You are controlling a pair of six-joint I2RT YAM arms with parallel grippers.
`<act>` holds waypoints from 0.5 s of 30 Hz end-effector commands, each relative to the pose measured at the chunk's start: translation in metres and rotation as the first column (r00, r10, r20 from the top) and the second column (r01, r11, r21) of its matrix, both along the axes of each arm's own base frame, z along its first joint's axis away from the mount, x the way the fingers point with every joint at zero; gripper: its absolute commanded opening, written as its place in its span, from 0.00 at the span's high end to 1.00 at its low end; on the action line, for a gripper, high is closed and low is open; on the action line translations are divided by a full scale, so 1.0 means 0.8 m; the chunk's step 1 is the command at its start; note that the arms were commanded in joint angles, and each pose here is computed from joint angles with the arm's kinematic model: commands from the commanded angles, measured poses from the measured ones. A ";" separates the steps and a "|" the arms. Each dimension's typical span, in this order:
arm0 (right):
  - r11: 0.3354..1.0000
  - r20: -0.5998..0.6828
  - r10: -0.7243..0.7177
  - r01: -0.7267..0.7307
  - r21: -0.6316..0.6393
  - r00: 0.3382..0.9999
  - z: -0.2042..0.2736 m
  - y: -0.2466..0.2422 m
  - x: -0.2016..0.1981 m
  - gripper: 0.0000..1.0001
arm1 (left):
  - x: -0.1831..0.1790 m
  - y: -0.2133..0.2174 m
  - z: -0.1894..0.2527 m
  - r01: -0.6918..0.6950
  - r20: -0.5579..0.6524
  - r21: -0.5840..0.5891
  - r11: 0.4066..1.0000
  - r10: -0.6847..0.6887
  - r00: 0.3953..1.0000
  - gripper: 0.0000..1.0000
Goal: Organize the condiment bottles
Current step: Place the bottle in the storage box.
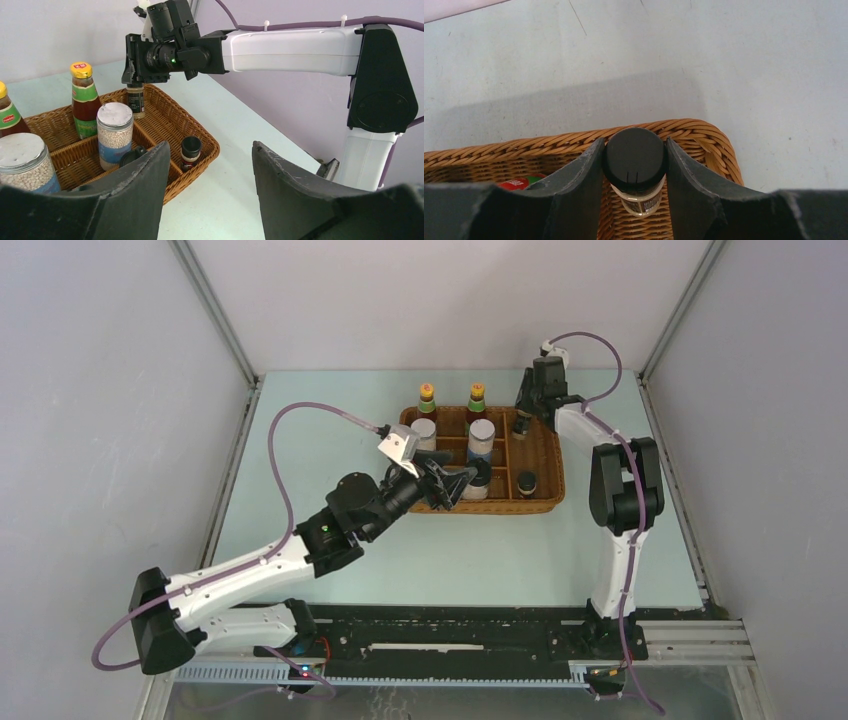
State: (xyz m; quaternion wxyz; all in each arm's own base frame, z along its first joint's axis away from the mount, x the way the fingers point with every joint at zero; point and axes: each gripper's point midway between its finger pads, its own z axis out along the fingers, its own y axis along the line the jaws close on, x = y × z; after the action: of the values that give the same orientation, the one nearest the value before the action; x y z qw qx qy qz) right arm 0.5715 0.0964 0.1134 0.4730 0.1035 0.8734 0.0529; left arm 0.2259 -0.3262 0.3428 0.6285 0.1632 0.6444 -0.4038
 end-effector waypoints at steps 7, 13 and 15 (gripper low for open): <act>1.000 0.105 0.009 -0.008 -0.018 0.994 0.069 0.010 -0.009 0.51 | -0.009 0.009 0.010 0.012 0.004 -0.042 0.999 -0.012 1.000 0.34; 1.000 0.094 0.010 -0.008 -0.022 0.996 0.064 0.012 -0.015 0.49 | -0.013 0.011 0.010 0.014 0.004 -0.043 0.999 -0.014 1.000 0.34; 1.000 0.088 0.011 -0.009 -0.022 0.996 0.060 0.013 -0.016 0.48 | -0.014 0.012 0.009 0.013 0.002 -0.043 0.999 -0.013 1.000 0.34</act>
State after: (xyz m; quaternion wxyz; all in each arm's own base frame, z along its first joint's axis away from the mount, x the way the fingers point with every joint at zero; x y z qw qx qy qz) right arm 0.5592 0.1071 0.1266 0.4790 0.0914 0.8716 0.0508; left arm 0.2201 -0.3202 0.3536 0.6329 0.1570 0.6346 -0.4150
